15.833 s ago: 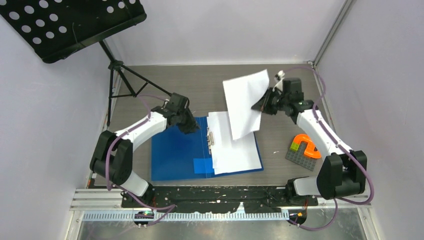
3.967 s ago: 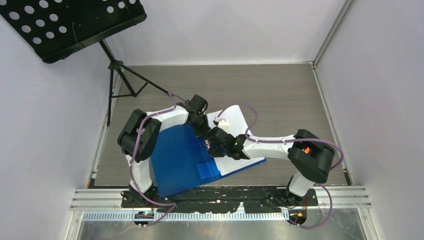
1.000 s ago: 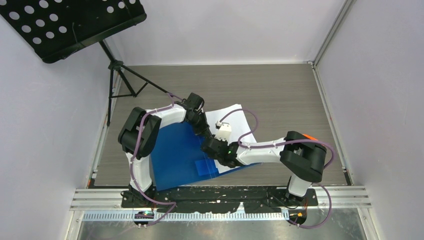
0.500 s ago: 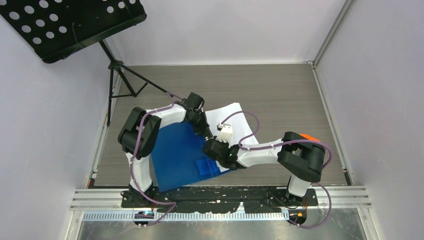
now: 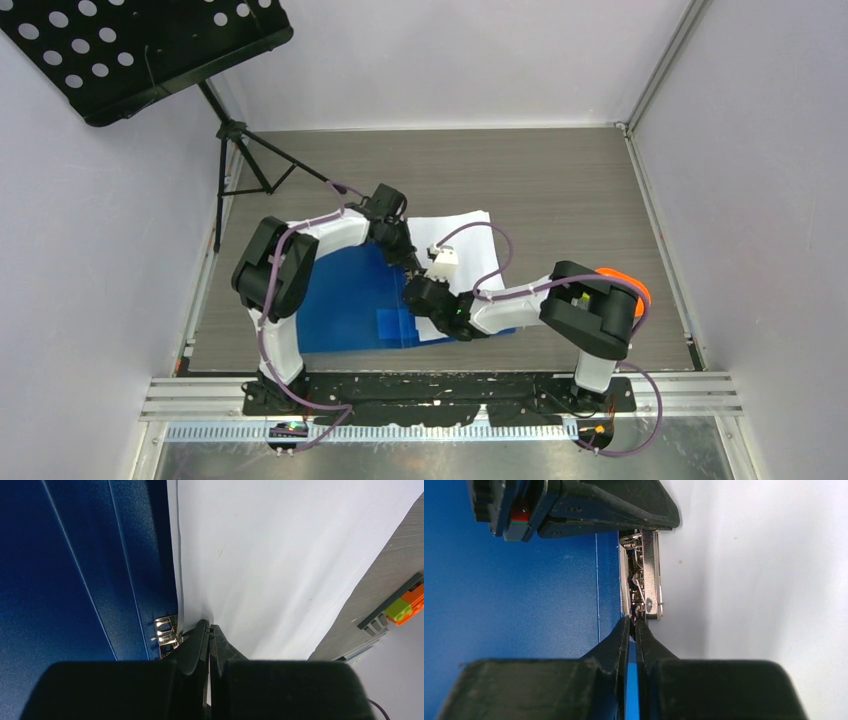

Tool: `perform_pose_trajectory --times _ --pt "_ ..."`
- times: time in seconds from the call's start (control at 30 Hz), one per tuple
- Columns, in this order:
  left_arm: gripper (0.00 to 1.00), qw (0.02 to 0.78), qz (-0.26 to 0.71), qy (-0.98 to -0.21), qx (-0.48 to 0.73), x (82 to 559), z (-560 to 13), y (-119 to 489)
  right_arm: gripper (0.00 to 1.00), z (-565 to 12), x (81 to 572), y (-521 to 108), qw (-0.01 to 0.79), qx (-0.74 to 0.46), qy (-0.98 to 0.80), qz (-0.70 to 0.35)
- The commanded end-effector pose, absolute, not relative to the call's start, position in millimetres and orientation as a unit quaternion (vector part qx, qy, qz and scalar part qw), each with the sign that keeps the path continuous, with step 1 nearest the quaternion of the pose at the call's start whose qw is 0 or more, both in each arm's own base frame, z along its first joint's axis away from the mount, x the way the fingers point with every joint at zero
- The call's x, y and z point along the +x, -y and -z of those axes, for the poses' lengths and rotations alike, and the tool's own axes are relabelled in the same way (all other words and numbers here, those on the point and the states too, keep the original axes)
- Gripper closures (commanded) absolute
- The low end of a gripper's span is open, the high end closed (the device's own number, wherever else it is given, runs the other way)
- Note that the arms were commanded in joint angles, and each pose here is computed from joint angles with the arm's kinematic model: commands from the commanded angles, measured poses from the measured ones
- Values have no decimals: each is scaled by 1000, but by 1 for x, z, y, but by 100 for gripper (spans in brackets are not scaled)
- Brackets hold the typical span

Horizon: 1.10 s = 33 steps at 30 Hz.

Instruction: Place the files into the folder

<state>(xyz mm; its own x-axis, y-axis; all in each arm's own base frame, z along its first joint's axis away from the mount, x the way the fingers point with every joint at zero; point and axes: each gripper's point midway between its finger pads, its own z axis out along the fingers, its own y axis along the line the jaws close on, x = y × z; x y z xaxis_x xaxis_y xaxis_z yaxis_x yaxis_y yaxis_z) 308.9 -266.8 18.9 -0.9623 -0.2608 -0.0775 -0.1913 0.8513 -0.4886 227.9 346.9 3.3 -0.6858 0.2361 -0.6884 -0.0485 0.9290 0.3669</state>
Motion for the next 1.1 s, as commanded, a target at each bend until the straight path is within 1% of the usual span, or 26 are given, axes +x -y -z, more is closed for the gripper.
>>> perform_pose_trajectory --times 0.0,0.13,0.23,0.4,0.53,0.7,0.9,0.97,1.07 --pt "96 65 170 -978 -103 290 -9 232 95 113 145 -206 203 -64 -975 64" --pt "87 89 190 -974 -83 298 -36 237 95 115 144 -205 195 -62 -977 59" --pt "77 102 198 -972 -71 301 -52 239 95 116 144 -206 191 -60 -978 54" --pt "71 114 212 -969 -60 303 -66 242 95 118 143 -202 185 -56 -980 54" --pt "73 125 193 -971 -61 302 -69 233 95 118 143 -202 182 -56 -980 49" --pt "81 139 143 -977 -72 301 -61 213 95 119 143 -201 181 -55 -981 46" --pt "87 127 127 -982 -67 303 -44 213 95 119 143 -199 179 -49 -982 41" --pt "88 122 127 -983 -60 301 -37 216 95 119 144 -199 178 -47 -982 39" --pt "86 118 139 -982 -53 298 -32 223 95 119 144 -200 177 -46 -982 38"
